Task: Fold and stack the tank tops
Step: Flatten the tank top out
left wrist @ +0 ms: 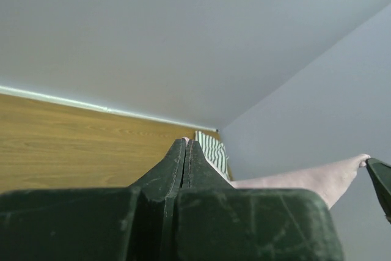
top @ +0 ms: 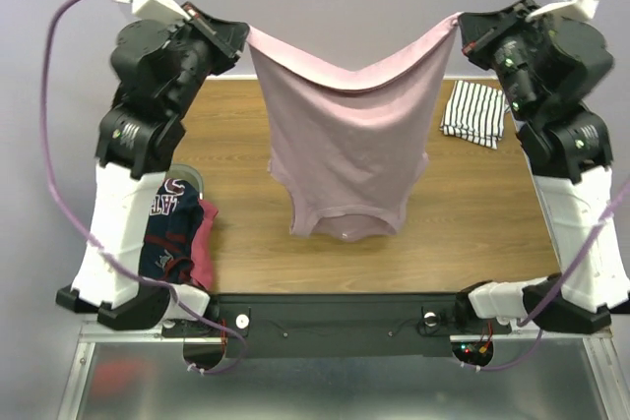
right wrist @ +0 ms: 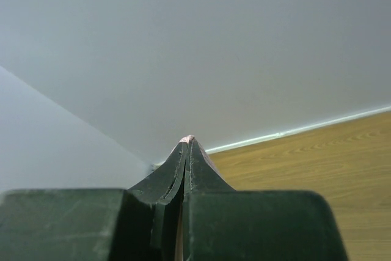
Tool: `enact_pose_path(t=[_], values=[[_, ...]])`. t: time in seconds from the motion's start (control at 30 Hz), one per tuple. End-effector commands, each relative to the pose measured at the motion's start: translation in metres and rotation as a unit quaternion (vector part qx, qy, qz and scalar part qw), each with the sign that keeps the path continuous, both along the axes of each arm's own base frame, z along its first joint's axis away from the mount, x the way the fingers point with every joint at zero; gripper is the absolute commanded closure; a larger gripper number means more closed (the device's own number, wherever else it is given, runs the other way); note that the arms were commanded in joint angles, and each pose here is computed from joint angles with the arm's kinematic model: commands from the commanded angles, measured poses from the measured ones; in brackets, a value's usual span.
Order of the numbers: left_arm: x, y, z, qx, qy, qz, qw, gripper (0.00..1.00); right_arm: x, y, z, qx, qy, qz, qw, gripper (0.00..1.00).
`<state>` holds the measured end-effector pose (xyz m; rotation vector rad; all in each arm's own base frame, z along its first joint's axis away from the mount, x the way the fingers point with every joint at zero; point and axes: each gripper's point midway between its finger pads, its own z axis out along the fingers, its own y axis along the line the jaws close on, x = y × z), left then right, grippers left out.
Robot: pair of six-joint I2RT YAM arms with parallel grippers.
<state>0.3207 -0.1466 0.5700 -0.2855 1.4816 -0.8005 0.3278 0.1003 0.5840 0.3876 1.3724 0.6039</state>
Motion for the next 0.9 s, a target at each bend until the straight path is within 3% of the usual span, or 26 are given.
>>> enact_pose_path(t=[0.0,0.2,0.23,0.3,0.33,0.4,0.5,0.67,0.77,0.8,0.83,0.87], values=[[0.033,-0.009,-0.007,-0.008,-0.006,-0.009,1.0,1.0,0.041,0.0,-0.023,-0.032,0.023,-0.038,0.998,0.99],[0.119,-0.036,-0.036,0.01,0.005,-0.05,0.999,1.0,0.119,0.013,-0.054,-0.059,0.044,-0.054,0.996,1.0],[0.121,-0.033,-0.016,0.005,-0.018,-0.056,0.998,1.0,0.139,0.011,-0.052,-0.055,0.038,-0.049,0.997,1.0],[0.152,-0.04,-0.024,0.006,-0.018,-0.066,0.998,1.0,0.161,0.011,-0.048,-0.044,0.03,-0.039,0.998,0.99],[0.147,-0.04,0.003,0.0,-0.053,-0.079,0.995,1.0,0.171,0.005,-0.047,-0.039,0.026,-0.04,0.998,1.0],[0.17,-0.038,0.005,-0.011,-0.064,-0.087,0.994,1.0,0.191,0.011,-0.034,-0.026,0.004,-0.019,0.999,1.0],[0.16,-0.024,0.043,-0.039,-0.122,-0.114,0.985,1.0,0.196,0.006,-0.014,-0.012,-0.027,-0.011,1.0,1.0],[0.155,-0.01,0.017,-0.023,-0.093,-0.116,0.989,1.0,0.183,-0.007,-0.029,-0.016,-0.002,-0.033,0.999,1.0],[0.147,-0.013,-0.03,-0.02,-0.034,-0.125,0.991,1.0,0.176,-0.011,-0.091,-0.017,0.07,-0.037,0.997,1.0],[0.129,-0.012,-0.028,-0.02,-0.036,-0.127,0.991,1.0,0.172,-0.011,-0.108,-0.012,0.087,-0.036,0.995,1.0],[0.134,-0.017,-0.077,-0.018,0.018,-0.131,0.991,1.0,0.161,-0.013,-0.145,-0.015,0.128,-0.036,0.991,1.0],[0.13,-0.017,-0.095,-0.018,0.038,-0.128,0.991,1.0,0.155,-0.013,-0.165,-0.012,0.148,-0.033,0.988,1.0]])
